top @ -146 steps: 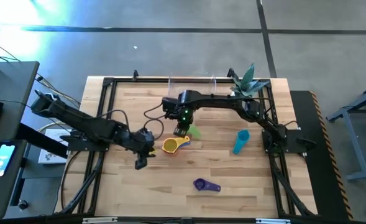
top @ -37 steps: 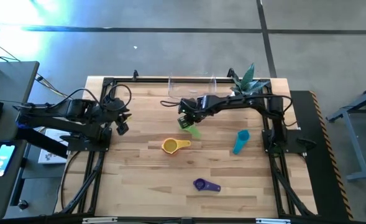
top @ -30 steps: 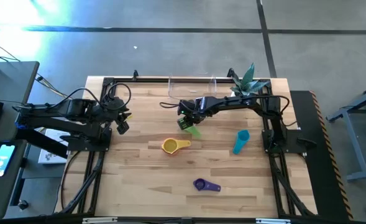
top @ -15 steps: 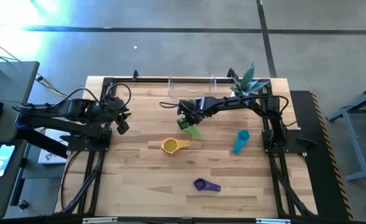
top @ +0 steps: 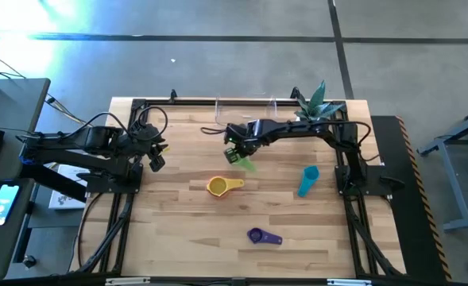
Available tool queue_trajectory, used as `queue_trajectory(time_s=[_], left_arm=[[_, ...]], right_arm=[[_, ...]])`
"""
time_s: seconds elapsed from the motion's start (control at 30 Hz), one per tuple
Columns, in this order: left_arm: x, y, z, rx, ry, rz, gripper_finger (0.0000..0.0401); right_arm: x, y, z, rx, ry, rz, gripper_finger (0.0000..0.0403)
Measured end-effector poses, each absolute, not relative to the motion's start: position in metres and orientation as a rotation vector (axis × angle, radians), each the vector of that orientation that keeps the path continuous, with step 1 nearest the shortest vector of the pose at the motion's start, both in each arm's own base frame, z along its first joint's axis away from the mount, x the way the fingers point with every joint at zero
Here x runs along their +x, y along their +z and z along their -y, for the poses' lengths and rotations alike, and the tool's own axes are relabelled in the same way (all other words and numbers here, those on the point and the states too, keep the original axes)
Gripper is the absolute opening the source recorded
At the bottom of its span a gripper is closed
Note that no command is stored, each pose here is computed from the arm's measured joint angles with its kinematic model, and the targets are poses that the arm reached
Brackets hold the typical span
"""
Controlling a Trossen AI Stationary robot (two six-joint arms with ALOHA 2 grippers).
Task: Nest measuring cups in basket
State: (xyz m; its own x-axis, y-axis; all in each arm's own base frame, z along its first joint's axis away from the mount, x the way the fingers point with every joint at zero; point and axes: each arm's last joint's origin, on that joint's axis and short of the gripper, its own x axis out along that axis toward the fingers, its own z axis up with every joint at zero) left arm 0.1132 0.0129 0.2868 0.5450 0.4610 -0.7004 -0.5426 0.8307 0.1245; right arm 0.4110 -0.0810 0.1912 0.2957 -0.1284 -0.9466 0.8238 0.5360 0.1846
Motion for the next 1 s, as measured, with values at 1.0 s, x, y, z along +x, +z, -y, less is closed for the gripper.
queue_trajectory(time_s=[1.0], left_arm=[[0.113, 0.287, -0.013, -0.113, 0.597, -0.795, 0.0090]], right_arm=[[0.456, 0.265, 0.030, 0.391, 0.024, -0.980, 0.0000]])
